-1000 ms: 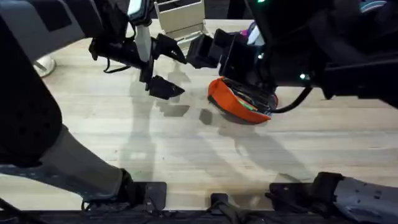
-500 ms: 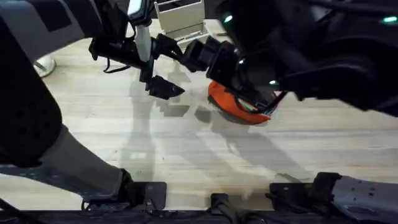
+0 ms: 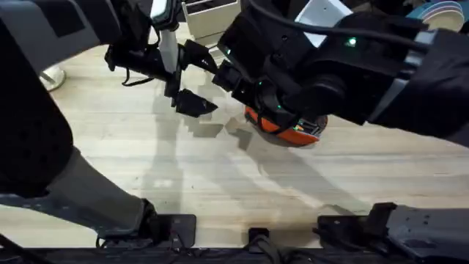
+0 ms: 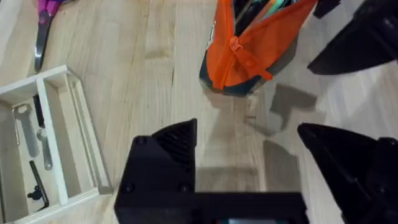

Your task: Unzip the bag, pick up the pens from the table one at a time and place them inside, then zip the bag closed.

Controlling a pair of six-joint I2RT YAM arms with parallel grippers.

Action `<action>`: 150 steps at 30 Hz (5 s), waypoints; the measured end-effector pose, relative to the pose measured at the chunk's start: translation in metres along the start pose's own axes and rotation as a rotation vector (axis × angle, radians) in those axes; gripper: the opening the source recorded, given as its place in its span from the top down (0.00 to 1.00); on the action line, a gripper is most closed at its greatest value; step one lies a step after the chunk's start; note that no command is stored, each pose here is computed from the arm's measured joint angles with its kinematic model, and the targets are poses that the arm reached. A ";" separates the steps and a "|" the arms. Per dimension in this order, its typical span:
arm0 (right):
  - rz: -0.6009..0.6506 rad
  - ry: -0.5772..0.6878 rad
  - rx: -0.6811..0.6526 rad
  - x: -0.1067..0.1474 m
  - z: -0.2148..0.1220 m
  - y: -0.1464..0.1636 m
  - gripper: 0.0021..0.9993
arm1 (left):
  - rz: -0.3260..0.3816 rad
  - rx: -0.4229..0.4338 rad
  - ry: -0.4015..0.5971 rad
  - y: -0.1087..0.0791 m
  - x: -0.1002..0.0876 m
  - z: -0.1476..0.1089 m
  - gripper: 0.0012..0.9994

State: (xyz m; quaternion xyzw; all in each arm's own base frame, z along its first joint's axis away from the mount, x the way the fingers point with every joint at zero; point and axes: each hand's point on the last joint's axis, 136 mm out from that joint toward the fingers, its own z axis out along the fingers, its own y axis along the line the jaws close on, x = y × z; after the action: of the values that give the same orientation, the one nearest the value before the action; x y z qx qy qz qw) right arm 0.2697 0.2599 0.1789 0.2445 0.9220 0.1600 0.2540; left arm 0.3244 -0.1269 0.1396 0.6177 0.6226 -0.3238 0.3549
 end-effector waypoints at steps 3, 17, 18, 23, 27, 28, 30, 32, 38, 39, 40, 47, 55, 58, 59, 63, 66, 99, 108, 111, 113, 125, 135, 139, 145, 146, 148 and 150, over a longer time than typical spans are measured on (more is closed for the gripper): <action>0.013 -0.003 -0.001 0.000 0.000 0.000 0.00 | 0.000 0.000 0.000 0.000 0.000 0.000 0.01; 0.005 0.003 0.046 0.006 0.018 -0.004 0.00 | 0.000 0.000 0.000 0.000 0.000 0.000 0.01; 0.003 0.004 0.053 0.007 0.021 -0.004 0.00 | 0.000 0.000 0.000 0.000 0.000 0.000 0.01; -0.003 0.002 0.068 0.010 0.032 -0.004 0.00 | 0.000 0.000 0.000 0.000 0.000 0.000 0.01; -0.005 -0.025 0.079 0.008 0.038 -0.005 0.00 | 0.000 0.000 0.000 0.000 0.000 0.000 0.01; -0.006 -0.033 0.083 0.007 0.040 -0.005 0.00 | 0.000 0.000 0.000 0.000 0.000 0.000 0.01; -0.008 -0.044 0.091 0.006 0.043 -0.006 0.00 | 0.000 0.000 0.000 0.000 0.000 0.000 0.01; -0.006 -0.053 0.096 0.005 0.046 -0.006 0.00 | 0.000 0.000 0.000 0.000 0.000 0.000 0.01; -0.002 -0.074 0.110 0.002 0.057 -0.007 0.02 | 0.000 0.000 0.000 0.000 0.000 0.000 0.01; -0.002 -0.079 0.114 0.001 0.058 -0.007 0.03 | 0.000 0.000 0.000 0.000 0.000 0.000 0.01; 0.000 -0.085 0.118 0.000 0.060 -0.008 0.05 | 0.000 0.000 0.000 0.000 0.000 0.000 0.01; 0.019 -0.116 0.134 -0.009 0.071 -0.011 0.08 | 0.000 0.000 0.000 0.000 0.000 0.000 0.01; 0.034 -0.127 0.153 -0.015 0.078 -0.015 0.30 | 0.000 0.000 0.000 0.000 0.000 0.000 0.01; 0.035 -0.127 0.158 -0.015 0.080 -0.016 0.43 | 0.000 0.000 0.000 0.000 0.000 0.000 0.01; 0.036 -0.127 0.158 -0.015 0.080 -0.016 0.48 | 0.000 0.000 0.000 0.000 0.000 0.000 0.01; 0.037 -0.127 0.158 -0.015 0.080 -0.016 0.64 | 0.000 0.000 0.000 0.000 0.000 0.000 0.01; 0.038 -0.128 0.158 -0.016 0.080 -0.016 0.76 | 0.000 0.000 0.000 0.000 0.000 0.000 0.01; -0.079 -0.135 0.113 -0.026 0.057 -0.008 0.97 | 0.000 0.000 0.000 0.000 0.000 0.000 0.01; -0.076 -0.148 0.071 -0.035 0.038 -0.003 0.97 | 0.000 0.000 0.000 0.000 0.000 0.000 0.01; -0.076 -0.148 0.070 -0.035 0.037 -0.003 0.97 | 0.000 0.000 0.000 0.000 0.000 0.000 0.01; -0.078 -0.148 0.070 -0.035 0.037 -0.003 0.97 | 0.000 0.000 0.000 0.000 0.000 0.000 0.01; -0.079 -0.148 0.070 -0.035 0.037 -0.003 0.97 | 0.040 0.006 -0.015 0.001 -0.007 0.007 0.01; -0.078 -0.148 0.070 -0.035 0.037 -0.003 0.97 | 0.023 0.117 -0.086 -0.008 -0.009 0.048 0.01; -0.078 -0.148 0.070 -0.035 0.037 -0.003 0.97 | 0.015 0.149 -0.114 -0.011 -0.010 0.059 0.01; -0.078 -0.148 0.070 -0.035 0.037 -0.003 0.97 | 0.044 0.176 -0.142 -0.012 -0.012 0.076 0.01; -0.078 -0.148 0.070 -0.035 0.037 -0.003 0.97 | 0.055 0.178 -0.144 -0.012 -0.013 0.078 0.01; -0.078 -0.148 0.070 -0.035 0.037 -0.003 0.97 | 0.081 0.184 -0.150 -0.012 -0.016 0.084 0.01; -0.079 -0.148 0.070 -0.035 0.037 -0.003 0.97 | 0.106 0.187 -0.159 -0.013 -0.020 0.088 0.01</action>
State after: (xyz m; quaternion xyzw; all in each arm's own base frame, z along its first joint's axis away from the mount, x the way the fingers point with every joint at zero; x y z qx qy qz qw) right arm 0.3155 0.2447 0.1608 0.2280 0.9146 0.0991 0.3189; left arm 0.3151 -0.2123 0.1085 0.6527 0.5259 -0.4091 0.3606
